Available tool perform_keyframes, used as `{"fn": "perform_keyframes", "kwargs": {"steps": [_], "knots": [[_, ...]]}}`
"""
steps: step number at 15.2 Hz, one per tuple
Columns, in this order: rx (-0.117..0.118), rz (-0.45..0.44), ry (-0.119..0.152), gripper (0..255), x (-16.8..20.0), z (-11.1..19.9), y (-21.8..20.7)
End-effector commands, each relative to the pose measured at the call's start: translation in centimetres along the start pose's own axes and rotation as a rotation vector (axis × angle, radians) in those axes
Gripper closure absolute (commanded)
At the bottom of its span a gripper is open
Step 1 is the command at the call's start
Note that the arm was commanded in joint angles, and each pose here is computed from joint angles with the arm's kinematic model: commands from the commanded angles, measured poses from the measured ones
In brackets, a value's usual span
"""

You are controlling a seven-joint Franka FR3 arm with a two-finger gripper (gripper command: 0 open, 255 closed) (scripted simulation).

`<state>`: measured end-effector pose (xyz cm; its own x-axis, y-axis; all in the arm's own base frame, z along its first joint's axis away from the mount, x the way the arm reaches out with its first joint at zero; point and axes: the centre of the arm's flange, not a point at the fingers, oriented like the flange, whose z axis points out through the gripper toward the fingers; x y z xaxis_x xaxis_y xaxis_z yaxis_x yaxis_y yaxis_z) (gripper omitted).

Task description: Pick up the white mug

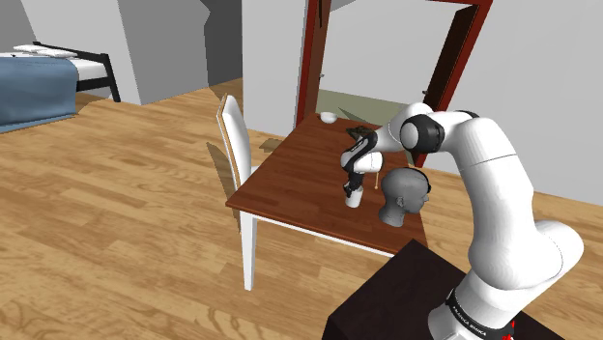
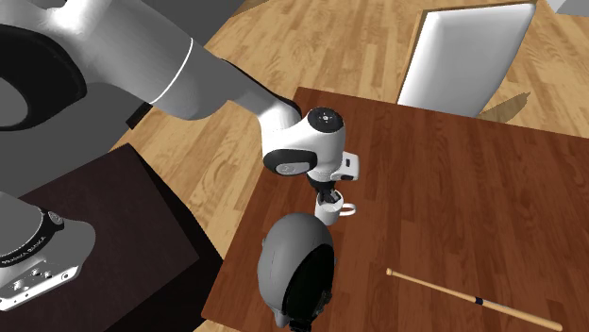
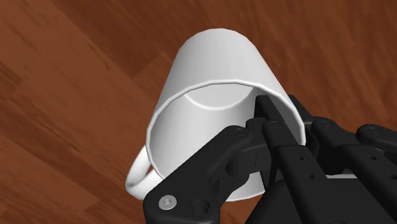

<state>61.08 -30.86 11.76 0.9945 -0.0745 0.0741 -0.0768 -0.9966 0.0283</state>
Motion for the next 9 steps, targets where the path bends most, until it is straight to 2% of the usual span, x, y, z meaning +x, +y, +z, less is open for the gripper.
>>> {"fn": "perform_keyframes", "kwargs": {"steps": [1,9], "knots": [[0.0,0.0,0.0,255,0.0,0.0,0.1],[0.0,0.0,0.0,255,0.3,-4.2,0.2]]}}
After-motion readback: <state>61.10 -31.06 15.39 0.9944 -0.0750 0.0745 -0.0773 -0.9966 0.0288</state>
